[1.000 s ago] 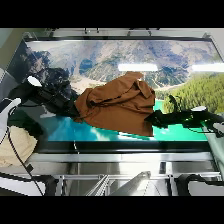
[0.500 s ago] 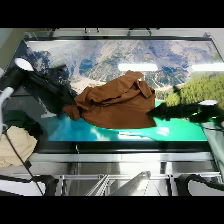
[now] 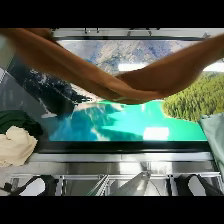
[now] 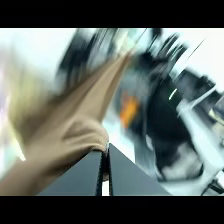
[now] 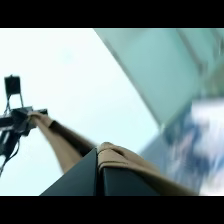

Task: Fold the shirts.

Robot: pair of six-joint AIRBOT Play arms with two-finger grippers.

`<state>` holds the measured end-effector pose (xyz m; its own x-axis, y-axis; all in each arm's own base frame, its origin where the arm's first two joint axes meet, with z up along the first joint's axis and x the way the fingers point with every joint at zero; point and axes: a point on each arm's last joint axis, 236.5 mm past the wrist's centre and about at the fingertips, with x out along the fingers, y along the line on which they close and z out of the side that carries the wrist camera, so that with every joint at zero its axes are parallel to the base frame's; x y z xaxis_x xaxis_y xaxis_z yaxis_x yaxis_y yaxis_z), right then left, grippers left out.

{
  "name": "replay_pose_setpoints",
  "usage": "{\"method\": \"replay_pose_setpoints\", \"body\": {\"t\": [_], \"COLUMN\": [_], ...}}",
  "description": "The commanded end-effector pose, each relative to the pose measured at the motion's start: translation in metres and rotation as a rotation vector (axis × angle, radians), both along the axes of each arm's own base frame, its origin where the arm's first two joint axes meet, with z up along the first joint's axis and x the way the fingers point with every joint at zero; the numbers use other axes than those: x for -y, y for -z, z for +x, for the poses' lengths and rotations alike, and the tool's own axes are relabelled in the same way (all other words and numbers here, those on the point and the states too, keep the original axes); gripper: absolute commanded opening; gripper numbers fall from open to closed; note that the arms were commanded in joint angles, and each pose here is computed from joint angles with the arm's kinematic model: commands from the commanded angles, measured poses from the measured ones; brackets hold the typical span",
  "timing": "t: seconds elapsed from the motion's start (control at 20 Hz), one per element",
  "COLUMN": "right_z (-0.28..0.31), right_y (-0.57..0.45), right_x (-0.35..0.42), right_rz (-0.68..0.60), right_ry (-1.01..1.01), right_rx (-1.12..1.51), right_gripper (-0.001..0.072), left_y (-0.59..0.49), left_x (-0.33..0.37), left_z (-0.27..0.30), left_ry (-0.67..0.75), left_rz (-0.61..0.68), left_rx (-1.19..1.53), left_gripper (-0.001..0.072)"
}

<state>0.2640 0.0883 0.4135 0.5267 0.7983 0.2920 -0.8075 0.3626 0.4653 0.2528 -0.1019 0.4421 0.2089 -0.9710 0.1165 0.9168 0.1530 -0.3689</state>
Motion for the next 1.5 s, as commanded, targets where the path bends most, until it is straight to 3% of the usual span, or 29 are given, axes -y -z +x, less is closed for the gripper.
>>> {"method": "replay_pose_setpoints", "body": {"t": [0.0, 0.1, 0.25, 0.45, 0.6, 0.75, 0.9, 0.95, 1.0, 1.05, 1.1, 1.25, 1.35, 1.45], "right_z": [-0.081, -0.084, -0.046, 0.032, 0.111, 0.182, 0.239, 0.255, 0.265, 0.270, 0.269, 0.239, 0.198, 0.159], "right_y": [-0.102, -0.117, -0.094, -0.014, 0.101, 0.221, 0.315, 0.341, 0.361, 0.371, 0.373, 0.355, 0.360, 0.387], "right_x": [-0.018, -0.020, 0.003, 0.026, 0.016, 0.015, 0.041, 0.051, 0.058, 0.060, 0.063, 0.088, 0.103, 0.117], "right_rz": [-0.004, -0.054, -0.162, -0.200, -0.233, -0.284, -0.309, -0.298, -0.288, -0.287, -0.281, -0.269, -0.331, -0.393], "right_ry": [0.201, 0.333, 0.485, 0.423, 0.355, 0.402, 0.529, 0.566, 0.575, 0.558, 0.528, 0.414, 0.298, 0.228], "right_rx": [0.409, 0.465, 0.363, 0.064, -0.229, -0.477, -0.638, -0.687, -0.728, -0.749, -0.760, -0.764, -0.816, -0.947], "right_gripper": [0.0019, 0.0019, 0.0019, 0.0018, 0.0018, 0.0018, 0.0019, 0.0044, 0.0252, 0.0476, 0.0538, 0.0532, 0.0366, 0.0360], "left_y": [-0.087, -0.097, -0.089, 0.039, 0.142, 0.246, 0.344, 0.370, 0.389, 0.399, 0.404, 0.394, 0.395, 0.421], "left_x": [-0.020, -0.039, -0.060, -0.075, -0.061, -0.031, -0.038, -0.048, -0.060, -0.070, -0.084, -0.131, -0.158, -0.176], "left_z": [-0.090, -0.078, -0.054, 0.086, 0.167, 0.227, 0.294, 0.314, 0.326, 0.330, 0.328, 0.298, 0.257, 0.208], "left_ry": [-0.114, -0.307, -0.345, -0.493, -0.507, -0.431, -0.520, -0.579, -0.615, -0.630, -0.640, -0.614, -0.575, -0.540], "left_rz": [-0.132, -0.117, -0.131, 0.139, 0.307, 0.394, 0.373, 0.341, 0.311, 0.284, 0.276, 0.277, 0.324, 0.450], "left_rx": [0.389, 0.409, 0.331, -0.141, -0.387, -0.566, -0.705, -0.736, -0.771, -0.802, -0.822, -0.866, -0.978, -1.175], "left_gripper": [0.0019, 0.0019, 0.0020, 0.0019, 0.0019, 0.0018, 0.0019, 0.0103, 0.0522, 0.0713, 0.0712, 0.0711, 0.0710, 0.0709]}}
